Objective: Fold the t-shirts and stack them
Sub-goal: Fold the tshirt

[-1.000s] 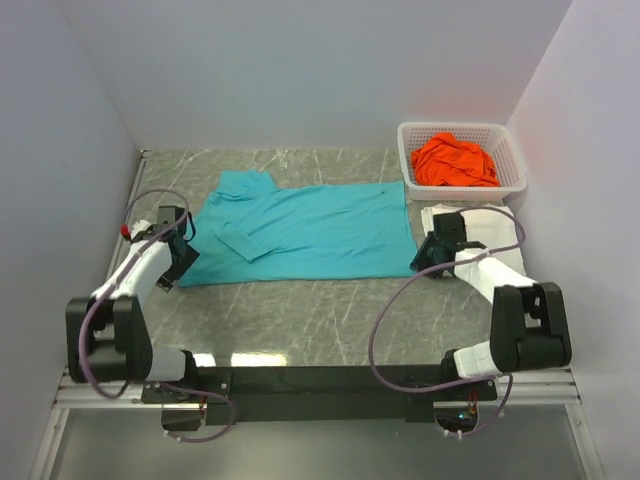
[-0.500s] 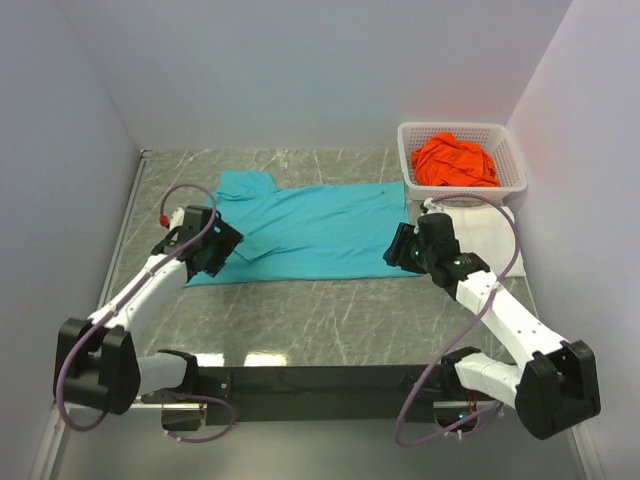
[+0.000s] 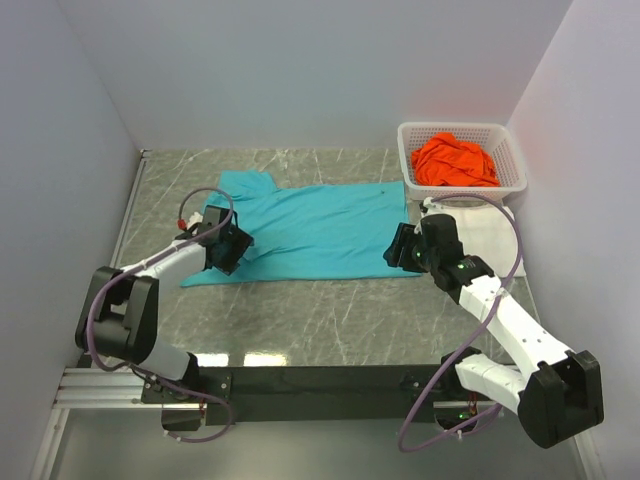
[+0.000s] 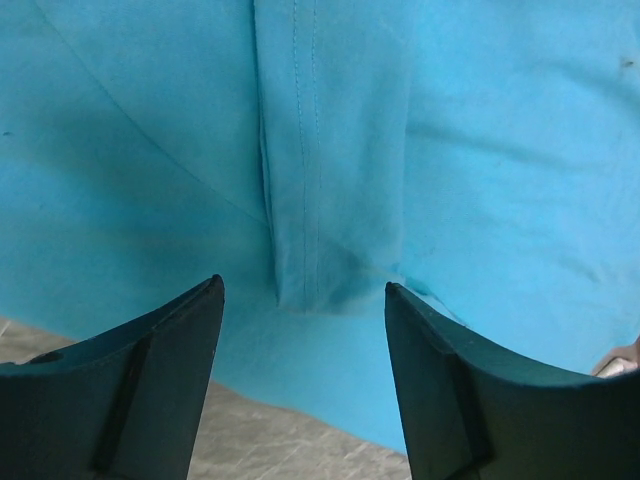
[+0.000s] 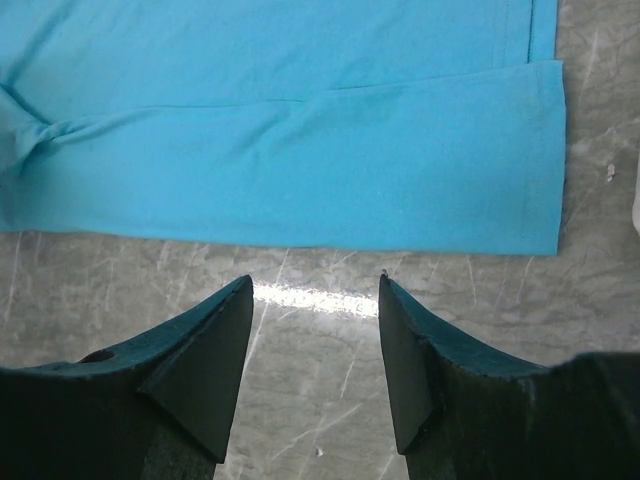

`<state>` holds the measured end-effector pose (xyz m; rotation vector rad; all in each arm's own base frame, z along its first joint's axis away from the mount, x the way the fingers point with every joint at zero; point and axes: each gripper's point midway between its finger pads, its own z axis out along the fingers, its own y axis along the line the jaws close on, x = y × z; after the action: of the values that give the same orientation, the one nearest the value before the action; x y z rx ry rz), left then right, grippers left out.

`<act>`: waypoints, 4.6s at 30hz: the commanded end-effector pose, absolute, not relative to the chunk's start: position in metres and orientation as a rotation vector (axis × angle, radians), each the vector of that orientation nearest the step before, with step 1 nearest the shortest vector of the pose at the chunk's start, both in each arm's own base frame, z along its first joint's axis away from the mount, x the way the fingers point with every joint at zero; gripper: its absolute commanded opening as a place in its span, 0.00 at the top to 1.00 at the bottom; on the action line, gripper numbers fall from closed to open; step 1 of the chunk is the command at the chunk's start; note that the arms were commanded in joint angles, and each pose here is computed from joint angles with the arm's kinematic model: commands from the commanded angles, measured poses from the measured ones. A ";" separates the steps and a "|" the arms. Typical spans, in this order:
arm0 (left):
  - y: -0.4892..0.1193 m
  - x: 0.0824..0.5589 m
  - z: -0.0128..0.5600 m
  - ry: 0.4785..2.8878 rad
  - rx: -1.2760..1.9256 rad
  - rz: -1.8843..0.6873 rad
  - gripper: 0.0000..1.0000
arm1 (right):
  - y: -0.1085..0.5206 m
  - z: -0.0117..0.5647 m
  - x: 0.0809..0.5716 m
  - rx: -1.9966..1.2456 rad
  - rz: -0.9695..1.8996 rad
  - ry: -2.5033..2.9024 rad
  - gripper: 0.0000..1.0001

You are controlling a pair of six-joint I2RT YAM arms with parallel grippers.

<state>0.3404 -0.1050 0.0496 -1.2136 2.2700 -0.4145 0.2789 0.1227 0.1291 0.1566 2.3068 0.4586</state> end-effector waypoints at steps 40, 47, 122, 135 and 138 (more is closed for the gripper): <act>-0.127 0.410 0.116 2.157 -1.152 -0.287 0.34 | 0.121 0.127 0.280 0.085 0.438 2.272 0.43; -0.126 0.360 0.086 2.220 -1.224 -0.311 0.40 | 0.124 0.127 0.279 0.079 0.451 2.275 0.43; -0.182 0.440 0.139 2.242 -0.520 0.022 0.22 | 0.132 0.099 0.277 0.085 0.467 2.409 0.44; -0.045 0.352 0.081 2.310 -0.913 0.127 0.32 | 0.126 0.068 0.304 0.203 0.322 2.560 0.49; -0.022 0.337 0.060 2.349 -0.962 0.184 0.33 | 0.118 0.062 0.311 0.196 0.231 2.581 0.49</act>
<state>0.3430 -0.0244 0.0682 -0.9402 2.3270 0.2175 0.2936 0.1262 0.0498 0.1748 2.6185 0.3195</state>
